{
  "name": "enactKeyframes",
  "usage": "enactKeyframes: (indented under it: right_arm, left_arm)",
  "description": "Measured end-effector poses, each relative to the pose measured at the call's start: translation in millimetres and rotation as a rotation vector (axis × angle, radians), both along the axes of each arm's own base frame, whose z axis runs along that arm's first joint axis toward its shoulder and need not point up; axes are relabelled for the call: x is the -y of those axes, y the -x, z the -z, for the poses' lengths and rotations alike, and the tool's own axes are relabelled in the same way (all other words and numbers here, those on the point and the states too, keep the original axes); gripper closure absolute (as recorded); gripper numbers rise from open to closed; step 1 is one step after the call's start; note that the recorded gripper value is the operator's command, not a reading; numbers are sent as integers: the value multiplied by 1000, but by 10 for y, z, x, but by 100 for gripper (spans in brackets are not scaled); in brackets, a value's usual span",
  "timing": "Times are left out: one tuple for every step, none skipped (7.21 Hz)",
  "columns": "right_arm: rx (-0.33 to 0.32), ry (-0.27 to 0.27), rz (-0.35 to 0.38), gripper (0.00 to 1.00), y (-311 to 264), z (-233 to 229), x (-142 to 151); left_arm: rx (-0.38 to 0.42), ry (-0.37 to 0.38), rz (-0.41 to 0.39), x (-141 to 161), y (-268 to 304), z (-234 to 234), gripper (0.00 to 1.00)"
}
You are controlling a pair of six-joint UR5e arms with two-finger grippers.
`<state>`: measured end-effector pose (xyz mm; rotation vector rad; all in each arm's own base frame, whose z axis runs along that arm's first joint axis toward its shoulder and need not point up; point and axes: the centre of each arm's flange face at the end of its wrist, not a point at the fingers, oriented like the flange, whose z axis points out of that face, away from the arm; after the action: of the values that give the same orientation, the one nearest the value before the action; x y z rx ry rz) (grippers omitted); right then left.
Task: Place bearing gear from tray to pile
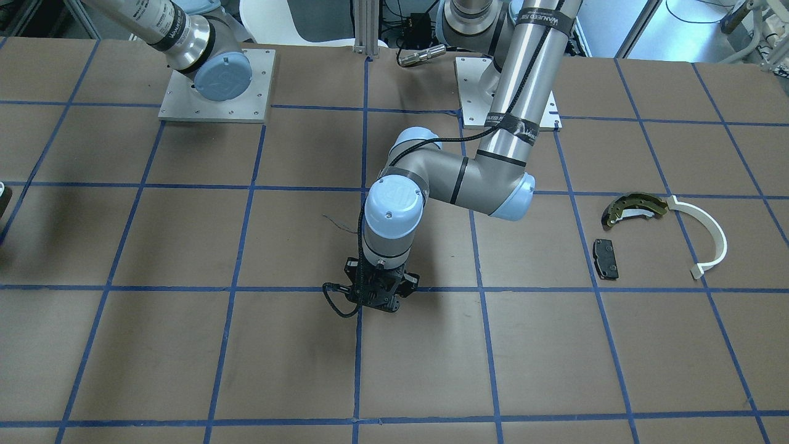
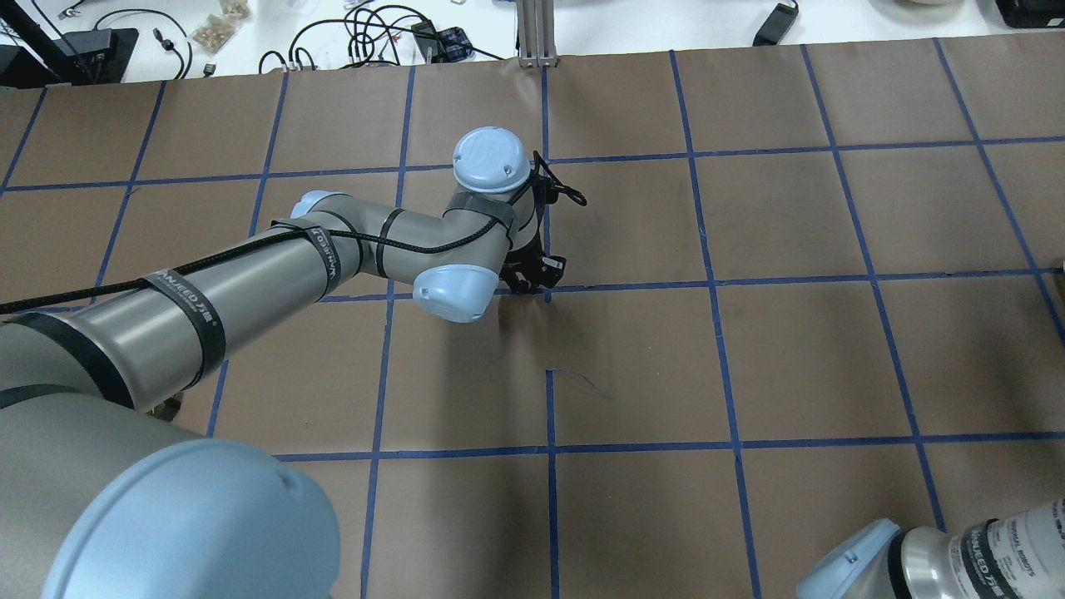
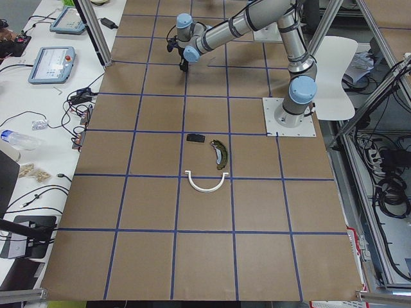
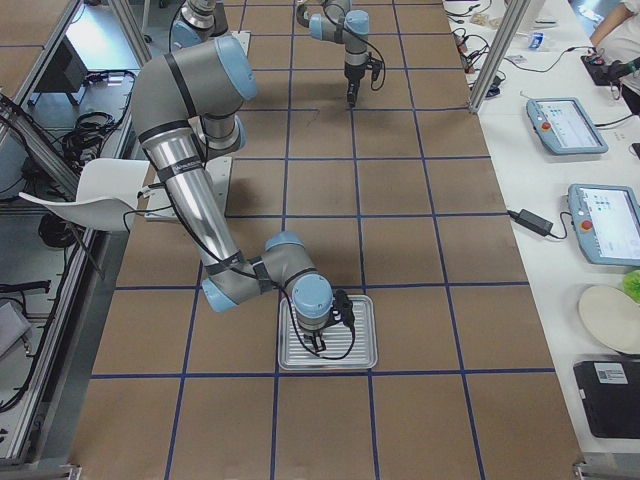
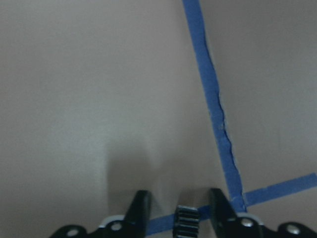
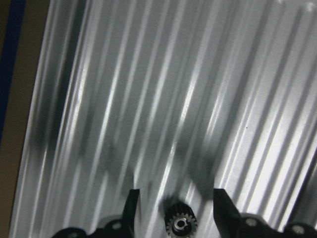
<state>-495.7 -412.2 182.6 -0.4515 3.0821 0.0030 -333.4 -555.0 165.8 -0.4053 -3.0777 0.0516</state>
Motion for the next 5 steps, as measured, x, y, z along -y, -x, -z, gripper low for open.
enactKeyframes:
  right_arm:
    - [3, -5, -1, 47, 3, 32, -2]
    - [3, -8, -3, 48, 5, 43, -4]
    - [4, -9, -4, 51, 6, 49, -5]
    - [4, -11, -9, 56, 6, 52, -6]
    - [5, -12, -18, 59, 6, 52, -7]
  left_arm:
    - [0, -1, 1, -8, 3, -20, 100]
    - [-1, 1, 5, -10, -1, -67, 100]
    - [-2, 6, 18, 10, -30, -159, 100]
    - [2, 5, 39, 70, -78, -303, 100]
    - [16, -9, 57, 204, -188, -537, 100]
